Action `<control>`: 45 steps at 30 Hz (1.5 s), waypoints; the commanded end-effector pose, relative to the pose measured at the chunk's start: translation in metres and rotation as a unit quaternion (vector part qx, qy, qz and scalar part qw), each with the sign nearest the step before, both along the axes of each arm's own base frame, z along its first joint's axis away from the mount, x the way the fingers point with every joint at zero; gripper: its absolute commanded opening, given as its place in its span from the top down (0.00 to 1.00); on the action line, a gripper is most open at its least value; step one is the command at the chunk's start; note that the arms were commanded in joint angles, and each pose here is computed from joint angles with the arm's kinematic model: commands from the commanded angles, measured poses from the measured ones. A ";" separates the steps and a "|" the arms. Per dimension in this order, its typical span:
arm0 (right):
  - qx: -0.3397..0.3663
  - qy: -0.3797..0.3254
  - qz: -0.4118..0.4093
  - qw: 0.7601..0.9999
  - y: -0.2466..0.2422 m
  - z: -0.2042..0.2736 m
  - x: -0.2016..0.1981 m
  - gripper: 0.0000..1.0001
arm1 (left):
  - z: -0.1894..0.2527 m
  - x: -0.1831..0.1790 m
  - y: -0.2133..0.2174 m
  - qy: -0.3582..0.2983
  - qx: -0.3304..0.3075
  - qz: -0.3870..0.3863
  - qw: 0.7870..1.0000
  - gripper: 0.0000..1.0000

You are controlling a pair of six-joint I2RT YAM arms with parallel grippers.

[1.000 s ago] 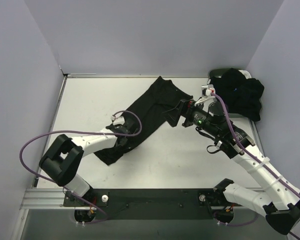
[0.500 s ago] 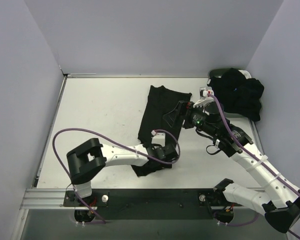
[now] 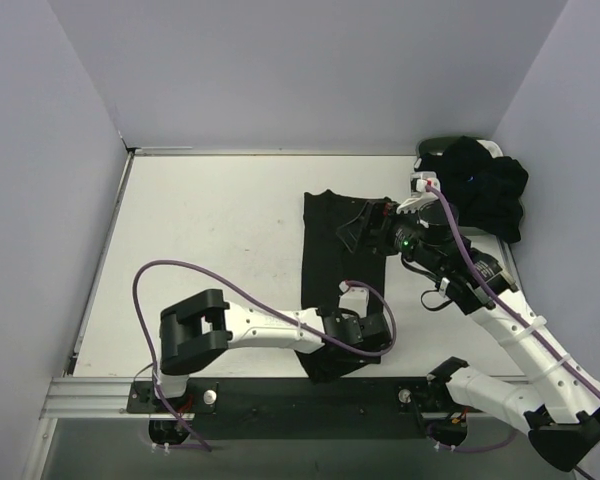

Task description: Fold and stack the t-shirts

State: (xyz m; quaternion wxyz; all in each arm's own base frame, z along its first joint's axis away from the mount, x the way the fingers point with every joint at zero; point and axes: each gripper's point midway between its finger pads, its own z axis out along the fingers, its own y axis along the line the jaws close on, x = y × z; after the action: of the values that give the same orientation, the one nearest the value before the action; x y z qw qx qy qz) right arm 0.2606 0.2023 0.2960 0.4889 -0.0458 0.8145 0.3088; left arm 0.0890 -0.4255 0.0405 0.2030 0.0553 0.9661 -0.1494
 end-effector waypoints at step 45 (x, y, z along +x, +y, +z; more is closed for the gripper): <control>-0.300 0.330 -0.109 0.889 -0.020 -0.273 0.045 0.00 | 0.229 0.093 0.271 -0.198 -0.134 0.213 0.947 0.03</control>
State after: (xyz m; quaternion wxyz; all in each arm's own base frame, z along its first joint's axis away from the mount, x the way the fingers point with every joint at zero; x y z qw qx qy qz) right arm 0.3157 0.2003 0.0359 0.2033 0.0095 0.9776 0.0542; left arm 0.1778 -0.1521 0.2684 0.4200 -0.1573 0.8694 -0.2076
